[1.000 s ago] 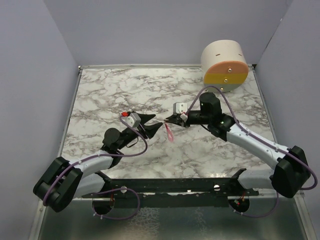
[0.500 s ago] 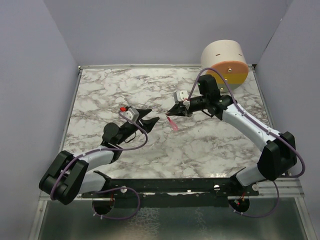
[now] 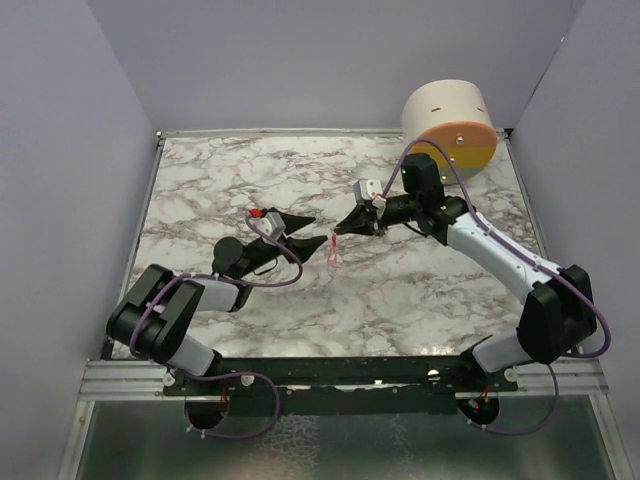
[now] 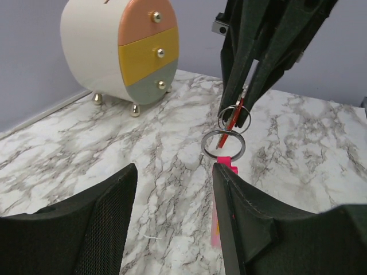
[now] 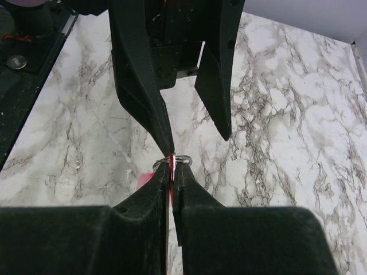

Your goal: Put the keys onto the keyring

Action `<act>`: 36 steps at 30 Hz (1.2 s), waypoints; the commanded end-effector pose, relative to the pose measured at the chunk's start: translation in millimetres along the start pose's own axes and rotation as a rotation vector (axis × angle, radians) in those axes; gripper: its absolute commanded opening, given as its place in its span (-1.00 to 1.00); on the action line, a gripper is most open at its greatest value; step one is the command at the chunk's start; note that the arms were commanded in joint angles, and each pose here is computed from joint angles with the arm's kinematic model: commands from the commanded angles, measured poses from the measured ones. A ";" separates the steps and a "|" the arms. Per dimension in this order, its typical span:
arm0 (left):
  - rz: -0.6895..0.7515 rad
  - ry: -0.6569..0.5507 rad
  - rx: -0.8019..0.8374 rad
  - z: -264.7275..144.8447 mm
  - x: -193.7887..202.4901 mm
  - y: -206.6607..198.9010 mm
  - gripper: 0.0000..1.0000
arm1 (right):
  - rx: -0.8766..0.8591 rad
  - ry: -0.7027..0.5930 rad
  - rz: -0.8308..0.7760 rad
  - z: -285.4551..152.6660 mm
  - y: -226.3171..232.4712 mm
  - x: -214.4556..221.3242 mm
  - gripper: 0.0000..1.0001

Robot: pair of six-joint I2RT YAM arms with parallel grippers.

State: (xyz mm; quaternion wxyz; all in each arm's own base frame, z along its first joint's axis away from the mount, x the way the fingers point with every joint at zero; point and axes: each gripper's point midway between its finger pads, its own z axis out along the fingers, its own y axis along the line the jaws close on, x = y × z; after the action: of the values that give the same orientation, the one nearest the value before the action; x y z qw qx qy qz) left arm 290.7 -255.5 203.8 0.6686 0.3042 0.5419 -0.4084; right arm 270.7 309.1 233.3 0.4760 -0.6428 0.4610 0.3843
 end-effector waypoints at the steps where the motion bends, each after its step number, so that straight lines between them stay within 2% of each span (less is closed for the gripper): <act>1: 0.065 -0.067 0.171 6.1 -13.8 -19.2 0.15 | -0.027 -0.050 -0.017 -0.7 -4.7 -10.9 -0.99; 7: 0.051 -0.096 0.254 7.7 -12.5 -19.5 0.16 | -0.035 -0.047 -0.014 -3.1 -4.4 -10.0 -0.99; 15: 0.052 -0.079 0.304 18.6 -6.6 -9.2 0.20 | -0.049 -0.048 -0.005 -2.8 -3.3 -6.4 -0.99; 24: 0.073 -0.065 0.413 21.3 -11.7 -18.6 0.19 | -0.056 -0.046 0.006 -1.7 -1.6 -1.2 -0.99; 36: 0.105 -0.071 0.438 17.2 -20.5 -22.0 0.15 | -0.059 -0.044 0.011 -1.7 0.0 0.4 -0.99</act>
State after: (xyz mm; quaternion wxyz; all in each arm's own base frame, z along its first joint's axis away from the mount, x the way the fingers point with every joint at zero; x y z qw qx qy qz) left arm 289.8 -280.6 187.9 0.5642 0.4097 0.4956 -0.5178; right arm 273.4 307.2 229.3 0.4673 -0.6435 0.4530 0.4029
